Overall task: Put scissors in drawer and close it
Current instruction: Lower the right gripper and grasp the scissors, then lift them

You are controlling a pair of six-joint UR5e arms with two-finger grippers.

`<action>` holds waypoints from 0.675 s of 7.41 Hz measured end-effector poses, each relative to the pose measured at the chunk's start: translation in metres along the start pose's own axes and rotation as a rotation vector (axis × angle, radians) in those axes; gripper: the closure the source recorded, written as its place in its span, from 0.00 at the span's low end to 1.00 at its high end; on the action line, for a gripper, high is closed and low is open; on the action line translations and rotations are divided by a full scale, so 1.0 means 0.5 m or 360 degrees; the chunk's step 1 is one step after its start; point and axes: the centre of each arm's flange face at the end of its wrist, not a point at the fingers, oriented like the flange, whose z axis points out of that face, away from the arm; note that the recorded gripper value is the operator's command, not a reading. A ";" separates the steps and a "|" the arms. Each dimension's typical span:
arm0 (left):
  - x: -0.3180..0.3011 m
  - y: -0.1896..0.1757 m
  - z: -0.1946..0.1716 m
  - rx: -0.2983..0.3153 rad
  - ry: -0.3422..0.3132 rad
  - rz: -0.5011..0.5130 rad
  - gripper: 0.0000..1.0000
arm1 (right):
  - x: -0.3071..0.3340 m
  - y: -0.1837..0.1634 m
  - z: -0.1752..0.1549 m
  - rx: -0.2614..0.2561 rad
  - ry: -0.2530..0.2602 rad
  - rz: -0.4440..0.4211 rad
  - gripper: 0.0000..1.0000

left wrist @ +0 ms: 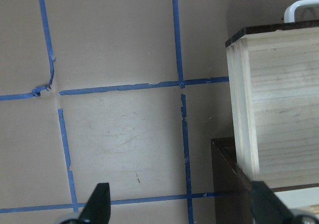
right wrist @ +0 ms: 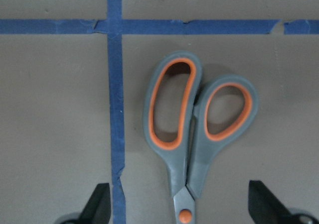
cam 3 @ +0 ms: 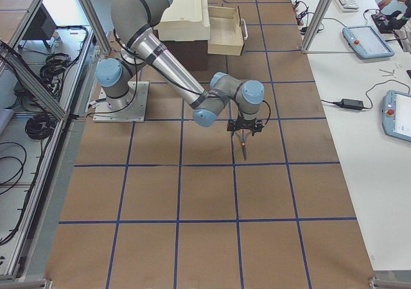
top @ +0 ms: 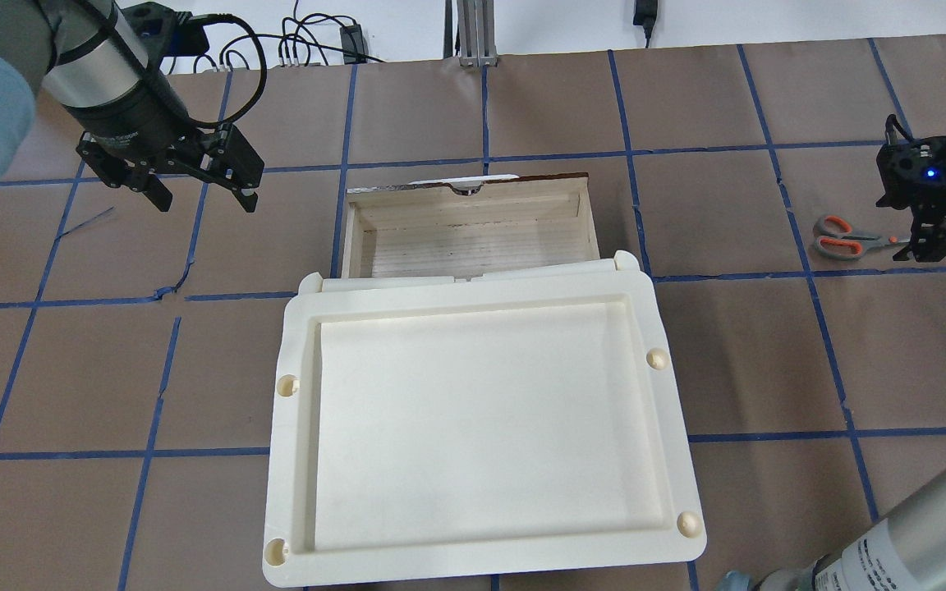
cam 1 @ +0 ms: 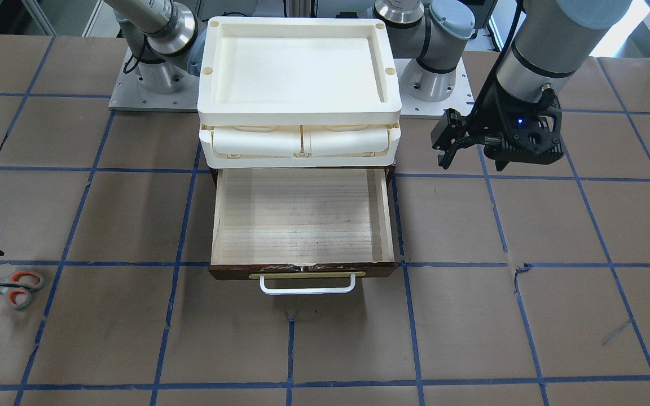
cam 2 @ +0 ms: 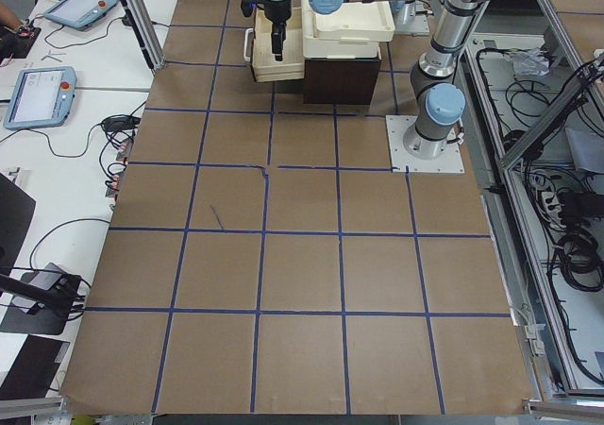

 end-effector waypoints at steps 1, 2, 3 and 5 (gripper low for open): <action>0.000 0.000 0.000 0.0000 0.0000 0.0003 0.00 | -0.001 -0.001 0.016 -0.0001 0.0012 -0.0037 0.05; 0.000 0.000 0.001 -0.0001 0.0002 0.0007 0.00 | 0.000 0.000 0.024 -0.0003 0.0015 -0.0053 0.06; 0.001 0.000 0.001 -0.0001 0.0004 0.0010 0.00 | 0.000 0.000 0.031 -0.0003 0.0013 -0.0060 0.08; 0.001 0.001 0.002 -0.0004 0.0008 0.0008 0.00 | 0.000 0.002 0.043 -0.0002 0.0000 -0.0092 0.21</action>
